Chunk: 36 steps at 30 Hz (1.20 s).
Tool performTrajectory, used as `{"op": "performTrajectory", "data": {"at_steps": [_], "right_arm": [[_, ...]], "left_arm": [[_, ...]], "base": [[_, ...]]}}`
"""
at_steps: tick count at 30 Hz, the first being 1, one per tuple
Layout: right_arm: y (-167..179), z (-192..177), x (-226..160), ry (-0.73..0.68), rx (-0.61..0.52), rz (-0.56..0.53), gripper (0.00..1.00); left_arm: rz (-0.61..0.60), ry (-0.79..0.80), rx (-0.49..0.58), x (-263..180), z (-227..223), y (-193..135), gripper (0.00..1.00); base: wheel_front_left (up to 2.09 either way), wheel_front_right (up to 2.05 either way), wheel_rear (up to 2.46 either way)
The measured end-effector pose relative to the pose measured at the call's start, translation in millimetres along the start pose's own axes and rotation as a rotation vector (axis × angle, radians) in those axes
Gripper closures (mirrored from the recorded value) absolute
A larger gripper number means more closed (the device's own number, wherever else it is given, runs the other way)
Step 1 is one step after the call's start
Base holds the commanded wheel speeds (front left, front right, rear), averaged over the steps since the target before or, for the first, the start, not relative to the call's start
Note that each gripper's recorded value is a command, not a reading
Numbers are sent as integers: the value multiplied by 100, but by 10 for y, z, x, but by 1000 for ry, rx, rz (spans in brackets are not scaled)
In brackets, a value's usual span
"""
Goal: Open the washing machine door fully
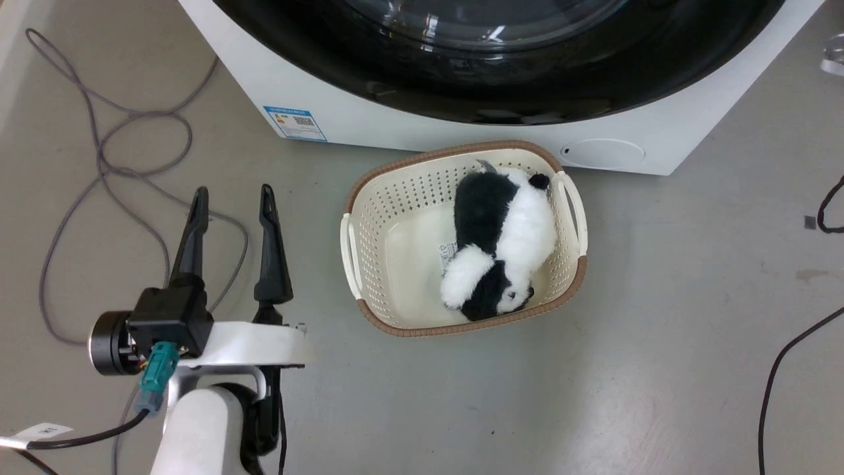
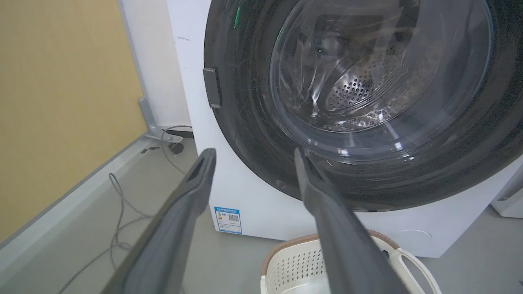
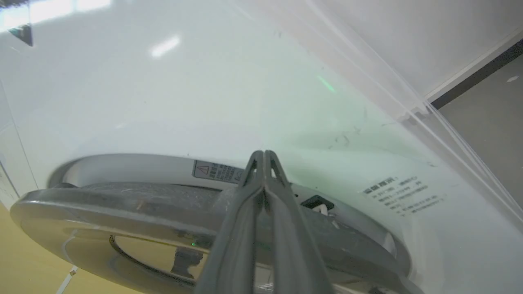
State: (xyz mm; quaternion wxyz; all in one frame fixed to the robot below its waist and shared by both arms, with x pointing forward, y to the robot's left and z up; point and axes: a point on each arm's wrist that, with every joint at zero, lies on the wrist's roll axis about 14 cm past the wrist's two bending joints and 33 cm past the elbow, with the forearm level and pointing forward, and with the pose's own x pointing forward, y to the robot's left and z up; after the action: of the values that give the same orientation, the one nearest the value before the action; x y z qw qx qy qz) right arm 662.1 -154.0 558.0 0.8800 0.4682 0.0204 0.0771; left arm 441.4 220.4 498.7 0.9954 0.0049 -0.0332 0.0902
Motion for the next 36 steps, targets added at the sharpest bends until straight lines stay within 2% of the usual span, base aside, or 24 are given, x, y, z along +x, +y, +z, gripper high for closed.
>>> {"op": "performTrajectory", "data": {"at_steps": [11,18,23,29,36], "right_arm": [[-10,-293,106,186,35,2,100],[37,-437,63,376,185,26,100],[169,-623,43,465,217,60,100],[333,-622,-51,504,193,89,100],[316,-682,-371,577,158,79,100]], "left_arm": [[4,-31,3,95,23,-10,0],[6,-35,-8,87,12,-10,0],[8,-40,-7,89,11,-4,0],[12,-66,-11,74,115,12,0],[6,-87,-18,10,222,0,0]], "base": [[0,0,0],[0,0,0],[0,0,0],[0,0,0],[0,0,0]]}}
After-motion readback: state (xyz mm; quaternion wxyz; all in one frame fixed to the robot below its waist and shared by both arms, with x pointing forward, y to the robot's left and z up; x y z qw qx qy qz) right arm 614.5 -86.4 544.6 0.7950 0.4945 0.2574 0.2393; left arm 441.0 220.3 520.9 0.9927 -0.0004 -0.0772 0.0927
